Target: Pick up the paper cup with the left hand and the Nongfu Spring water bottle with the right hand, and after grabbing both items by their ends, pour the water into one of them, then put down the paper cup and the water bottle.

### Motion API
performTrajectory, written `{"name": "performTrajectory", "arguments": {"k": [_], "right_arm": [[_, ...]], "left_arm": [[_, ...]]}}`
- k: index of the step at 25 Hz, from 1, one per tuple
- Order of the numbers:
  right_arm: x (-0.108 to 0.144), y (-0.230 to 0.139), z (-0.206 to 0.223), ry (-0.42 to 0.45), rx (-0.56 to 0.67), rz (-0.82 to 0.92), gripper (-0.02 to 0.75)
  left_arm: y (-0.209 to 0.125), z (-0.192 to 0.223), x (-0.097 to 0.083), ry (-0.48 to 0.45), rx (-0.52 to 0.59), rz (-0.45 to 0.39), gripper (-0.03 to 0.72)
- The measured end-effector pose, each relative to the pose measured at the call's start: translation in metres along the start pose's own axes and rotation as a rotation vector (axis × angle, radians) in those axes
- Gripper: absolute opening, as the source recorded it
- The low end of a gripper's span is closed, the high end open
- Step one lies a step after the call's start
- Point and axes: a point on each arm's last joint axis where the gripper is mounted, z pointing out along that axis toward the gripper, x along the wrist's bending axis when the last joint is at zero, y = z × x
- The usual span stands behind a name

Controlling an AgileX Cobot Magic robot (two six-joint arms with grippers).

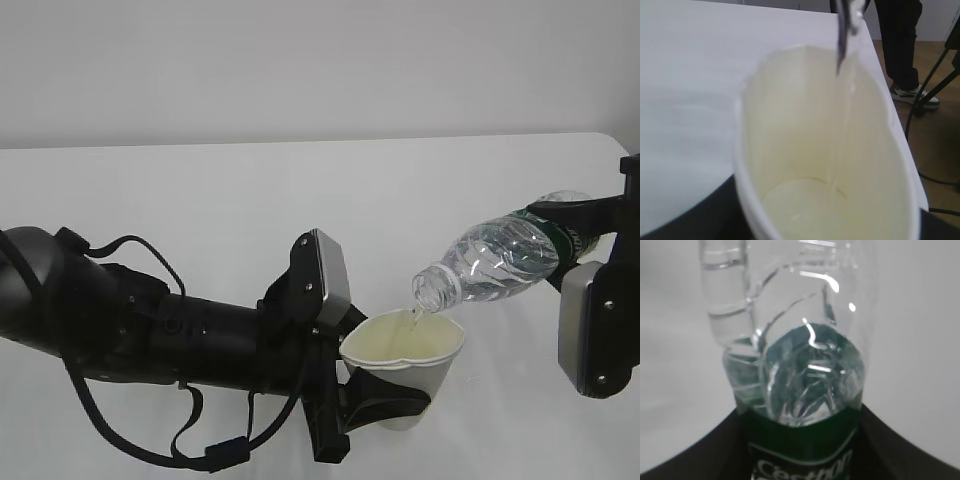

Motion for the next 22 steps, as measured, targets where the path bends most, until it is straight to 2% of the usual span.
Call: {"name": "performTrajectory", "arguments": {"k": [22], "right_arm": [[-0.0013,0.0004,0.0,-0.015,-0.004,0.0,0.383]], "left_arm": [[0.0,0.0,0.0,0.0,0.0,0.0,0.384]]}}
